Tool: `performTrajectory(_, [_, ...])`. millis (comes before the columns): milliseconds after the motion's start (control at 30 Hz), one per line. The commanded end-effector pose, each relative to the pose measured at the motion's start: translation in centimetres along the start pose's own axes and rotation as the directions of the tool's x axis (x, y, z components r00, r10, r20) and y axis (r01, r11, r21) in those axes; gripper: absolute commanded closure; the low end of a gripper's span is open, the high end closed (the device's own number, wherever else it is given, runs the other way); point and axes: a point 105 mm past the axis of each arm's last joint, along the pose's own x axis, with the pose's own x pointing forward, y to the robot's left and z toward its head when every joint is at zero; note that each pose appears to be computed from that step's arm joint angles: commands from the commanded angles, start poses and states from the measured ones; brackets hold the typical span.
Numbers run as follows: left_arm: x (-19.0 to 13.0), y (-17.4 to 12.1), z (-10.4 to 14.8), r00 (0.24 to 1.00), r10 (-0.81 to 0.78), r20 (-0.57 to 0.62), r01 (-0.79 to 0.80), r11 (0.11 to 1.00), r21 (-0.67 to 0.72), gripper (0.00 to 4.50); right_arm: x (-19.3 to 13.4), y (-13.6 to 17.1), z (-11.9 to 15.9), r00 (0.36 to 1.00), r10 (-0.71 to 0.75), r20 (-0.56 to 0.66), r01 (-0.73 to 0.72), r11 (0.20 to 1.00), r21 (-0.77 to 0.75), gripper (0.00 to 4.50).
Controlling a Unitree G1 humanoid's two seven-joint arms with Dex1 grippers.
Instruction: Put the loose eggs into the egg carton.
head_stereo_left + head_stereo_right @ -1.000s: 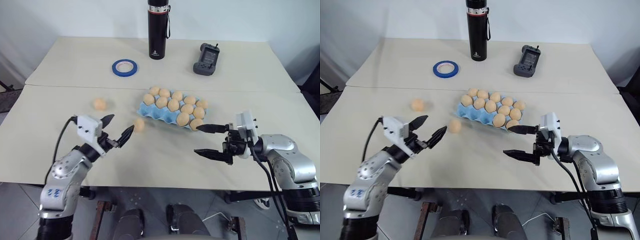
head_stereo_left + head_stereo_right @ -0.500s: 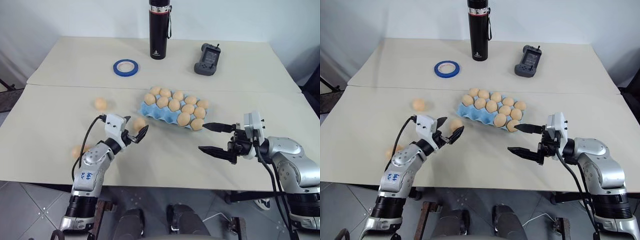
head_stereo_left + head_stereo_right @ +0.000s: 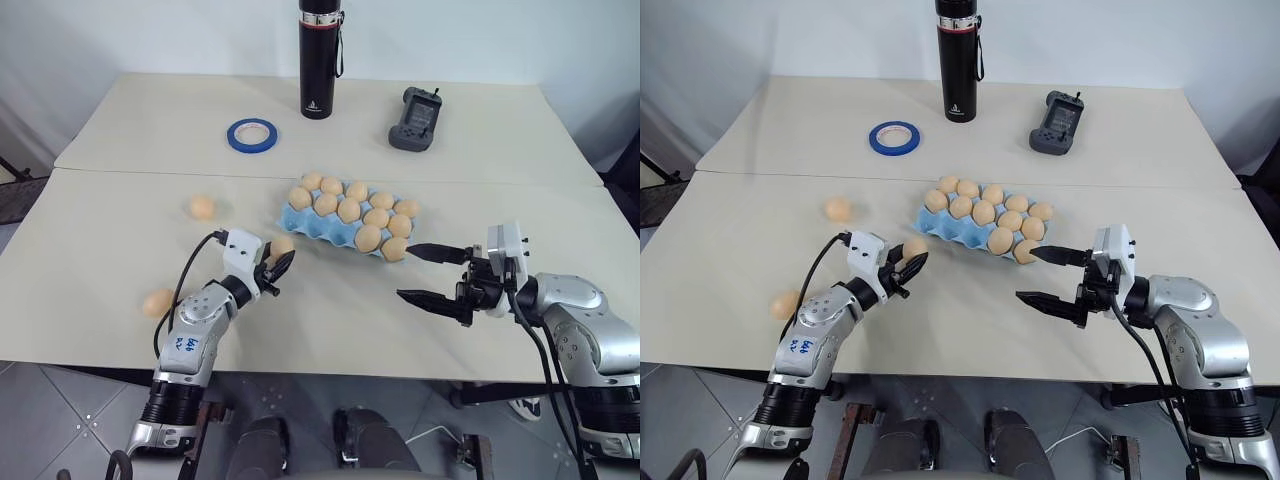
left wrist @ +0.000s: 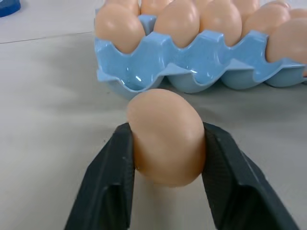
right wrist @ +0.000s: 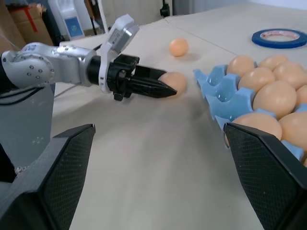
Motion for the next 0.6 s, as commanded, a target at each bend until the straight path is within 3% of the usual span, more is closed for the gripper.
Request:
performTrajectory(33, [-0.5,-1.6,3.3,0.992,-0.042,0.116,0.038,0.999,0.036,3.04,-1.2,-0.3,0.3,0.998,-0.046,0.037,0.046,0.999,-0.013,0.00])
performTrajectory(267, [-0.2,-5.4,7.0,0.964,-0.168,0.206,0.168,0.986,0.017,3.05,-2.2,0.5,-1.0,0.997,-0.075,0.013,0.075,0.997,-0.004,0.00])
performTrajectory(400, [2.6,-5.9,8.4,0.954,-0.166,0.251,0.166,0.986,0.021,3.05,-2.0,0.6,-1.3,0.995,-0.098,0.010,0.098,0.995,0.007,0.00])
performTrajectory(600, [6.6,-7.2,8.6,0.942,-0.199,0.269,0.204,0.979,0.010,3.05,-1.8,0.8,-1.5,0.992,-0.123,0.009,0.122,0.992,0.010,0.00])
